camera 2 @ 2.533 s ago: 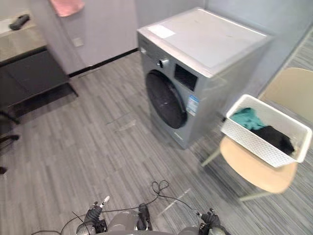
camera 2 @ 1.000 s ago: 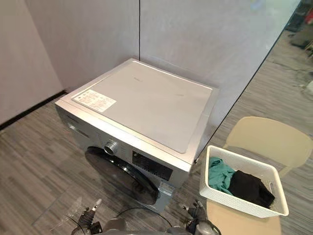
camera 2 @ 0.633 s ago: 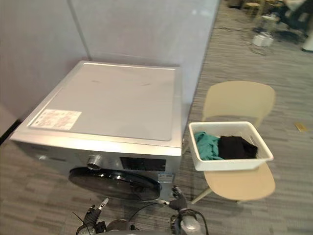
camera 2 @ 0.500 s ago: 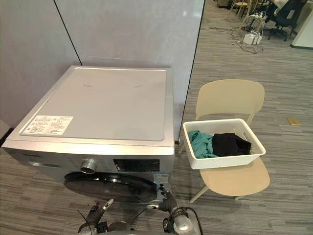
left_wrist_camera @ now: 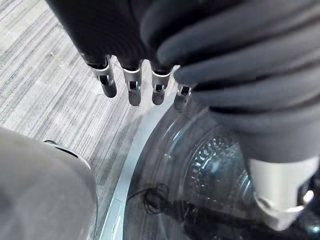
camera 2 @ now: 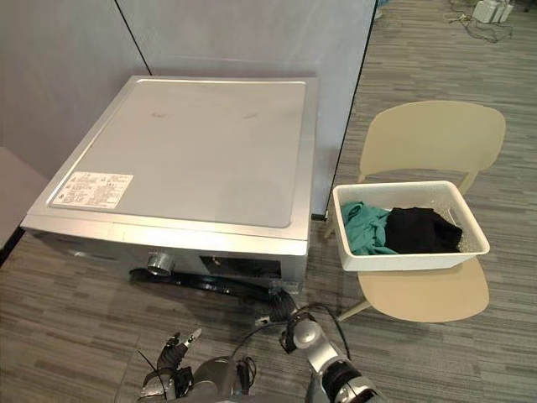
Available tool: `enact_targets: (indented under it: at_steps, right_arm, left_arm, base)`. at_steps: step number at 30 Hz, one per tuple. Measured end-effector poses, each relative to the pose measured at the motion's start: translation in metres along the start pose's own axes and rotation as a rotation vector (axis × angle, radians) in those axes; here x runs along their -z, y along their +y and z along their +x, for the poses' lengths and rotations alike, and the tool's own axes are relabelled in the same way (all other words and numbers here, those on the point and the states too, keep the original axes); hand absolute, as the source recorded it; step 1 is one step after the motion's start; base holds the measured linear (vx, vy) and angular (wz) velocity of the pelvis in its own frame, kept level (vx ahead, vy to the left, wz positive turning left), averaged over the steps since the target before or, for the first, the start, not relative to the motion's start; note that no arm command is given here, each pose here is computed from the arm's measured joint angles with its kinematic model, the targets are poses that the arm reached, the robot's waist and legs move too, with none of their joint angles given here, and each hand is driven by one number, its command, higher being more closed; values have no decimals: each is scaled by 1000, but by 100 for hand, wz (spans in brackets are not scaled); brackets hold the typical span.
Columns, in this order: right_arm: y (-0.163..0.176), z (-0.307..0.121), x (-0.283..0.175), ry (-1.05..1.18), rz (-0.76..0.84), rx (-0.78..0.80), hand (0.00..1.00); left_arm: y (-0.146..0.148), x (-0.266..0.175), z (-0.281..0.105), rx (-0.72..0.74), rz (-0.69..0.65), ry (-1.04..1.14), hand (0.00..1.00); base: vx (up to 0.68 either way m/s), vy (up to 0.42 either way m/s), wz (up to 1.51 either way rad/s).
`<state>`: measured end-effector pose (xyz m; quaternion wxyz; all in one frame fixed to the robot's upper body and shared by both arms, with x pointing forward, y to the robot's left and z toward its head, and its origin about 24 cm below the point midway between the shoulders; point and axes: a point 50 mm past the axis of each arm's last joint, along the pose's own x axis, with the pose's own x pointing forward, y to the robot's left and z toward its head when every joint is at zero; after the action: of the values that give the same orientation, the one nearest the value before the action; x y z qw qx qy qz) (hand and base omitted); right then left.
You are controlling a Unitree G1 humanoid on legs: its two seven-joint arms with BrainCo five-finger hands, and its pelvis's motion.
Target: Pick up the laundry basket with both hands and put the clothes into the washing machine.
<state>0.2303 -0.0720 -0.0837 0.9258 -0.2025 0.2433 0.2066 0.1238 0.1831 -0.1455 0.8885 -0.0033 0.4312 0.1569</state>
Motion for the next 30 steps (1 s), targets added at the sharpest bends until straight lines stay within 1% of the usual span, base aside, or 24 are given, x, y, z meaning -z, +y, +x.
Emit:
enact_targets:
  at_steps: [5, 12, 17, 19, 21, 23, 24, 26, 27, 28, 30]
  right_arm:
    - [3, 9, -25, -55, 35, 9, 0]
    - [7, 14, -35, -58, 52, 31, 0]
    - [9, 17, -40, -68, 13, 31, 0]
    - [9, 20, -43, -53, -47, 14, 0]
    - [10, 21, -44, -46, -40, -16, 0]
    - [12, 25, -52, -19, -23, -91, 0]
    - [17, 26, -58, -18, -26, -161, 0]
    - [23, 24, -51, 36, -7, -254, 0]
    - [28, 22, -47, 62, 47, -318, 0]
    - [31, 21, -45, 80, 75, -346, 0]
    - [50, 14, -36, 142, 175, -468, 0]
  left_arm:
    - [-1, -5, 0, -15, -43, -18, 0]
    - [-2, -6, -1, -22, -61, -24, 0]
    - [-3, -10, -1, -21, -83, -38, 0]
    - [-5, -14, -1, -12, -90, -58, 0]
    - [-6, -17, -1, -5, -93, -69, 0]
    - [-9, -18, -1, 18, -94, -74, 0]
    - [-13, -20, -2, 43, -96, -80, 0]
    - [-14, -21, -2, 67, -92, -86, 0]
    - [-14, -23, -1, 74, -91, -93, 0]
    - [-15, -24, -1, 77, -90, -95, 0]
    - [-18, -30, 1, 79, -110, -106, 0]
  base:
    - [-142, -35, -2]
    - [-45, -25, 6]
    - [1, -1, -1]
    - [-15, -6, 2]
    - [-16, -6, 2]
    - [-11, -16, -7]
    - [-2, -36, 2]
    - [28, -70, 5]
    - [44, -85, 7]
    - [50, -113, 20]
    - [36, -116, 36]
